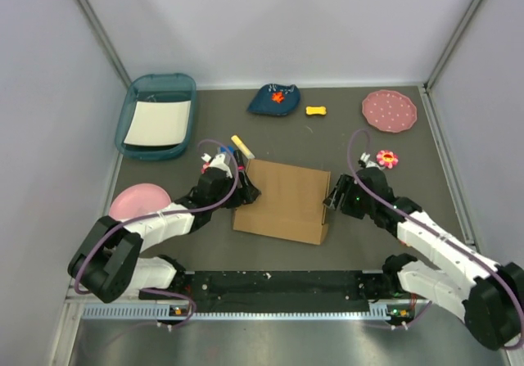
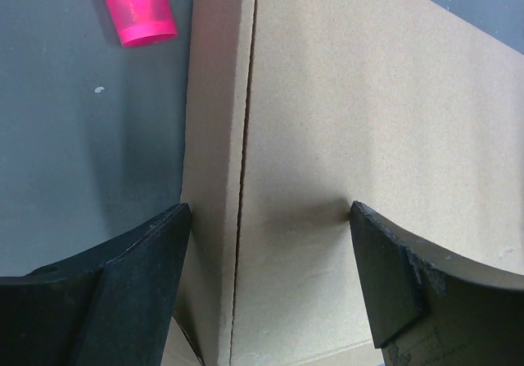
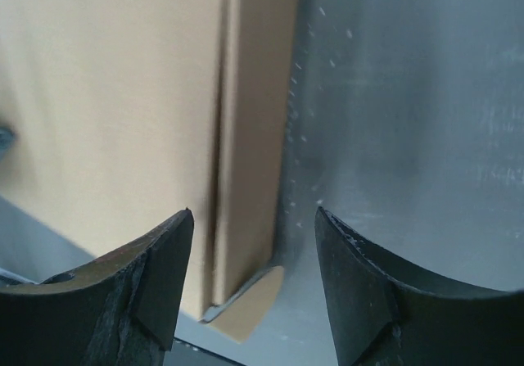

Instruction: Fold the paper box

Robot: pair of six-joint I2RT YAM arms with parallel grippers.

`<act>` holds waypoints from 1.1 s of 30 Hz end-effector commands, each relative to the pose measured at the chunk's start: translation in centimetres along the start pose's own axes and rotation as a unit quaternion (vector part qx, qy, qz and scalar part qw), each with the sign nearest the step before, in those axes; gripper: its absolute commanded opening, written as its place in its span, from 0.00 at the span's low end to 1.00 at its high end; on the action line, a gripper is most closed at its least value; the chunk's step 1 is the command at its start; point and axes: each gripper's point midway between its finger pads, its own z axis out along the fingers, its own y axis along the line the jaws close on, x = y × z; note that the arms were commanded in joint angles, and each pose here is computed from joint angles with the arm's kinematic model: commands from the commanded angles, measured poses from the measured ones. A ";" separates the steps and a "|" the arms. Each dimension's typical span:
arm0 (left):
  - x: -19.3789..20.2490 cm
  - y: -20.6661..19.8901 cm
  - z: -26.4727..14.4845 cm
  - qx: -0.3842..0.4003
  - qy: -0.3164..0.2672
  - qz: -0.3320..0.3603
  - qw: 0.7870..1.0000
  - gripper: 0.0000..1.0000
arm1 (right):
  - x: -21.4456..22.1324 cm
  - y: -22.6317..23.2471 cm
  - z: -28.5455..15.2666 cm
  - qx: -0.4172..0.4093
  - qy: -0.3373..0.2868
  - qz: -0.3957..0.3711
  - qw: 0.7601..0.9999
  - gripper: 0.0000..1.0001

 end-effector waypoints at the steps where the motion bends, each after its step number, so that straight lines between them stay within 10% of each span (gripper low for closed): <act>1: 1.2 1.4 0.1 -0.029 0.025 0.008 0.999 0.82 | 3.0 -1.7 2.2 0.016 0.052 0.002 0.998 0.61; 17: -7.4 2.0 -4.0 -0.106 -0.148 0.004 0.983 0.94 | 7.2 -5.3 4.3 0.056 0.107 0.009 0.993 0.47; 22: -5.2 1.3 -1.6 -0.079 -0.083 0.038 0.993 0.94 | 6.5 -5.2 4.6 0.061 0.101 -0.003 0.993 0.48; 33: 1.7 -0.8 0.1 0.054 0.013 0.005 0.998 0.51 | 3.1 -4.6 5.7 0.093 0.086 -0.045 0.991 0.22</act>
